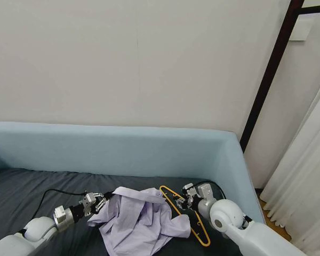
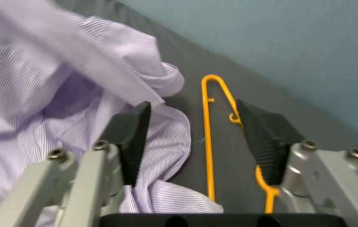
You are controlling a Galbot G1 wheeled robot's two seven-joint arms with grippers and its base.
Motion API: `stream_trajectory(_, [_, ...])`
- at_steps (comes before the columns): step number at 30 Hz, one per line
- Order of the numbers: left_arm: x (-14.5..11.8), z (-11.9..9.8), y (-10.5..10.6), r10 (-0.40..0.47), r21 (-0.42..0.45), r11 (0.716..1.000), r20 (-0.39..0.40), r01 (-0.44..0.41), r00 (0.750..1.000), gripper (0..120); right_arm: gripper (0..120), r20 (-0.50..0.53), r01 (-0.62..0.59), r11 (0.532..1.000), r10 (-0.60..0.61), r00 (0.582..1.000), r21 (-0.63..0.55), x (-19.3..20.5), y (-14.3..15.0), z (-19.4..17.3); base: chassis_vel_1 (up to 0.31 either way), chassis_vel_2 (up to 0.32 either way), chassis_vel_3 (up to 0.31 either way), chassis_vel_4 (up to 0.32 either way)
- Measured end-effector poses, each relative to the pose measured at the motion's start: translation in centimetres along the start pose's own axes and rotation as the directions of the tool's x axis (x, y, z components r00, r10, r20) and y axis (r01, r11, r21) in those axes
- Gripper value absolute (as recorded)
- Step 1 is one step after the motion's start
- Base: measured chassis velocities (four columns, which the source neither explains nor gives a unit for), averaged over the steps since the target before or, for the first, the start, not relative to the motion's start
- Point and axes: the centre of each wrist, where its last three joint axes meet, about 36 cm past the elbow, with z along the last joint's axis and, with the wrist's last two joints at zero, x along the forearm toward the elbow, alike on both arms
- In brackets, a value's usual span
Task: Pick up the clothes from the sofa and hang them on the clothes hanger.
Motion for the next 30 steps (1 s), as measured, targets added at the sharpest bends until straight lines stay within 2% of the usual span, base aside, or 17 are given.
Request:
stream_trajectory(5, [0.1,-0.5,0.0,-0.006,0.01,1.0,-0.003,0.006,1.0,0,80,0.09,0.073,0.987,-0.087,0.992,0.142,0.7,2.5,2.7,0.0,0.0,0.0,0.0])
stream_trajectory(6, [0.1,-0.5,0.0,-0.006,0.01,1.0,-0.003,0.006,1.0,0,80,0.09,0.073,0.987,-0.087,0.992,0.142,0.7,2.5,2.7,0.0,0.0,0.0,0.0])
stream_trajectory(9, [0.5,-1.1,-0.1,-0.011,0.015,1.0,-0.009,0.011,1.0,0,94,0.122,0.122,0.984,-0.139,0.983,0.133,-0.9,5.0,3.5,0.0,0.0,0.0,0.0])
stream_trajectory(11, [0.6,-1.4,-0.2,-0.016,0.02,1.0,-0.008,0.016,1.0,0,98,0.127,0.126,0.984,-0.141,0.982,0.125,-1.4,5.6,3.6,0.0,0.0,0.0,0.0])
stream_trajectory(15, [0.5,-2.8,-1.0,-0.048,0.056,0.997,0.009,0.047,0.999,0,100,0.126,0.115,0.992,-0.12,0.985,0.049,-4.4,8.6,4.2,0.0,0.0,0.0,0.0])
stream_trajectory(18, [0.6,-3.3,-1.2,-0.055,0.065,0.996,0.013,0.054,0.998,0,100,0.123,0.097,0.995,-0.098,0.988,0.016,-5.5,9.4,4.4,0.0,0.0,0.0,0.0])
stream_trajectory(19, [0.8,-3.9,-1.5,-0.062,0.075,0.995,0.017,0.061,0.998,0,100,0.116,0.071,0.997,-0.066,0.991,-0.035,-6.6,10.1,4.6,0.0,0.0,0.0,0.0])
stream_trajectory(24, [1.5,-4.5,-2.0,-0.064,0.081,0.995,0.018,0.063,0.998,0,100,0.116,0.026,0.996,-0.015,0.993,-0.09,-7.9,10.7,4.6,0.0,0.0,0.0,0.0])
stream_trajectory(30, [1.6,-4.6,-2.2,-0.072,0.084,0.994,0.02,0.07,0.997,0,100,0.089,0.031,0.992,-0.021,0.996,-0.121,-8.1,12.0,4.8,0.0,0.0,0.0,0.0])
